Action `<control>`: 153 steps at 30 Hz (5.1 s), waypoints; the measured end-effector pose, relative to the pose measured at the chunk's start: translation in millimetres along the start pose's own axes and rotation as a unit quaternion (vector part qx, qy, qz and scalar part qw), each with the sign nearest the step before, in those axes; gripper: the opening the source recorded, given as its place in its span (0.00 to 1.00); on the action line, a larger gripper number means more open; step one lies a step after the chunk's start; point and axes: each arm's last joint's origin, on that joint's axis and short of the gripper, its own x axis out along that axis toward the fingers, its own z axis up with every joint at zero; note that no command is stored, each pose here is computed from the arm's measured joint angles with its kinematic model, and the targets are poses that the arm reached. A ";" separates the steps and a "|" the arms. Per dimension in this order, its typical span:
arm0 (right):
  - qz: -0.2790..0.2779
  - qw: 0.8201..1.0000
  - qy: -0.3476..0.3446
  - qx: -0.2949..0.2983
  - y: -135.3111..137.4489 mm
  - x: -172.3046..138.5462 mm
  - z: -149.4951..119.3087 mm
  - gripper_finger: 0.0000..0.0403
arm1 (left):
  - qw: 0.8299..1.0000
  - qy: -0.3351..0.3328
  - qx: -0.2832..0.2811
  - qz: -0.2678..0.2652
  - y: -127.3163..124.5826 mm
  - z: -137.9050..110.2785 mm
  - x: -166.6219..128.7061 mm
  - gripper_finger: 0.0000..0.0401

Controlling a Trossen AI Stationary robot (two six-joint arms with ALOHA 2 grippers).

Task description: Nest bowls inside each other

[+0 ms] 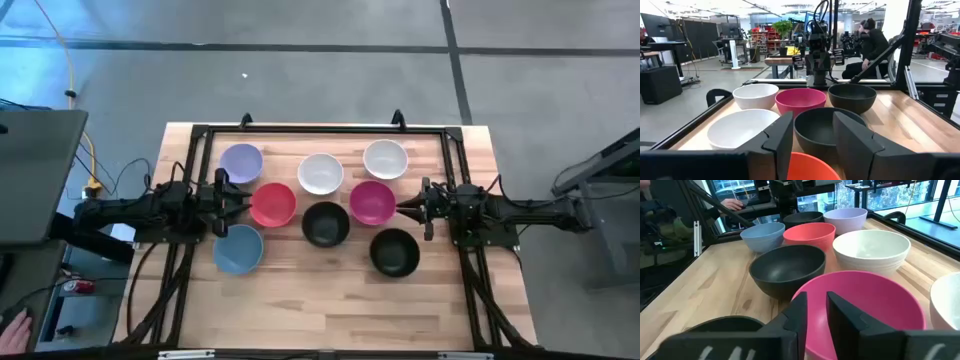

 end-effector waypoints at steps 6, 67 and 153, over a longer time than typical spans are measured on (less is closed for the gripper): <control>0.000 1.000 0.000 0.000 0.0 0.0 0.0 0.16 | 1.000 0.000 0.000 0.000 0.0 0.0 0.0 0.32; 0.000 1.000 0.000 0.000 -0.1 0.0 -0.1 0.16 | 1.000 0.000 0.000 0.000 0.0 0.0 0.0 0.32; -0.371 0.842 0.377 0.108 -109.5 46.2 229.3 0.16 | 0.998 -0.029 -0.053 0.000 0.2 5.5 -0.1 0.32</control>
